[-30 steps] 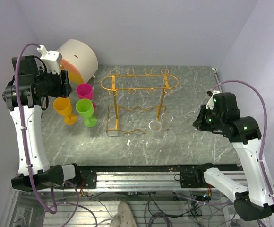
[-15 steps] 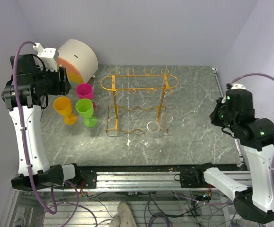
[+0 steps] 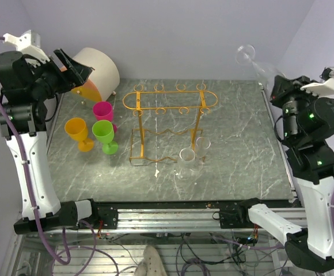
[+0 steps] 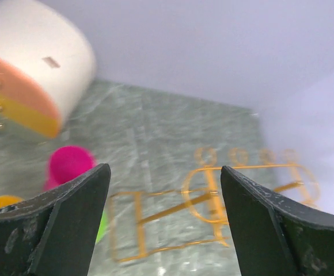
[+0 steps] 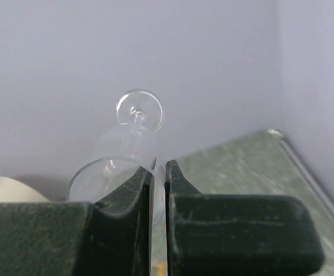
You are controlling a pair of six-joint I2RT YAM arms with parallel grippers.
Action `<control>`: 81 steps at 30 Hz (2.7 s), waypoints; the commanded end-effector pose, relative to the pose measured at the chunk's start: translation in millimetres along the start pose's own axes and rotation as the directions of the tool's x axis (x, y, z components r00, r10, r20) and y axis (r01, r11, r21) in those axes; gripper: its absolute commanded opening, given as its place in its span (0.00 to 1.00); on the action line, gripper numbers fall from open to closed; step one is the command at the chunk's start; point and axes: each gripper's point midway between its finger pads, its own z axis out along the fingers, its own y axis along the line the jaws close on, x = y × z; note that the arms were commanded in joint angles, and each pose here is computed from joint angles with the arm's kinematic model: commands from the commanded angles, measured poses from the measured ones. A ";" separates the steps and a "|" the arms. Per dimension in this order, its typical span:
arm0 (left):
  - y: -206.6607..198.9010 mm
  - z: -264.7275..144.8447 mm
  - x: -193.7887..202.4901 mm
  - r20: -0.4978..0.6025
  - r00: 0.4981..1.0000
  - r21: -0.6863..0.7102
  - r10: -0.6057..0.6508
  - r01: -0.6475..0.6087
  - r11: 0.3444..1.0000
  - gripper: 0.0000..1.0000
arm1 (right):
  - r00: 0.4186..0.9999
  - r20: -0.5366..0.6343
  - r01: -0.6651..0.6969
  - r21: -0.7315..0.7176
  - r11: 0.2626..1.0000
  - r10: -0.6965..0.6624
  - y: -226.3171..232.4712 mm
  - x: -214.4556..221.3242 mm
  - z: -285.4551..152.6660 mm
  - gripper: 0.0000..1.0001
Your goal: Place the wine glass upside down on the wine glass rack
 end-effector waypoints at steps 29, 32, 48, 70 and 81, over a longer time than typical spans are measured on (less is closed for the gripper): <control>-196.8 57.1 -12.0 -0.413 0.691 0.571 -0.593 0.704 0.422 0.81 | 0.925 0.224 -0.084 -0.666 0.741 0.306 288.7 20.9 11.8 0.00; -195.6 64.9 -12.4 -0.389 0.705 0.567 -0.592 0.690 0.449 0.80 | 0.930 0.223 -0.073 -0.667 0.742 0.292 298.4 26.4 3.0 0.00; -197.9 74.2 -33.4 -0.327 0.722 0.599 -0.609 0.657 0.458 0.59 | 0.923 0.337 0.028 -0.543 0.839 0.187 311.6 42.2 -28.7 0.00; -195.1 78.8 -28.0 -0.342 0.705 0.593 -0.622 0.675 0.439 0.55 | 0.930 0.347 0.070 -0.496 0.866 0.123 318.1 66.7 -36.5 0.00; -197.5 77.6 -25.7 -0.381 0.679 0.603 -0.627 0.697 0.388 0.46 | 0.938 0.331 0.083 -0.498 0.863 0.101 324.8 79.6 -34.8 0.00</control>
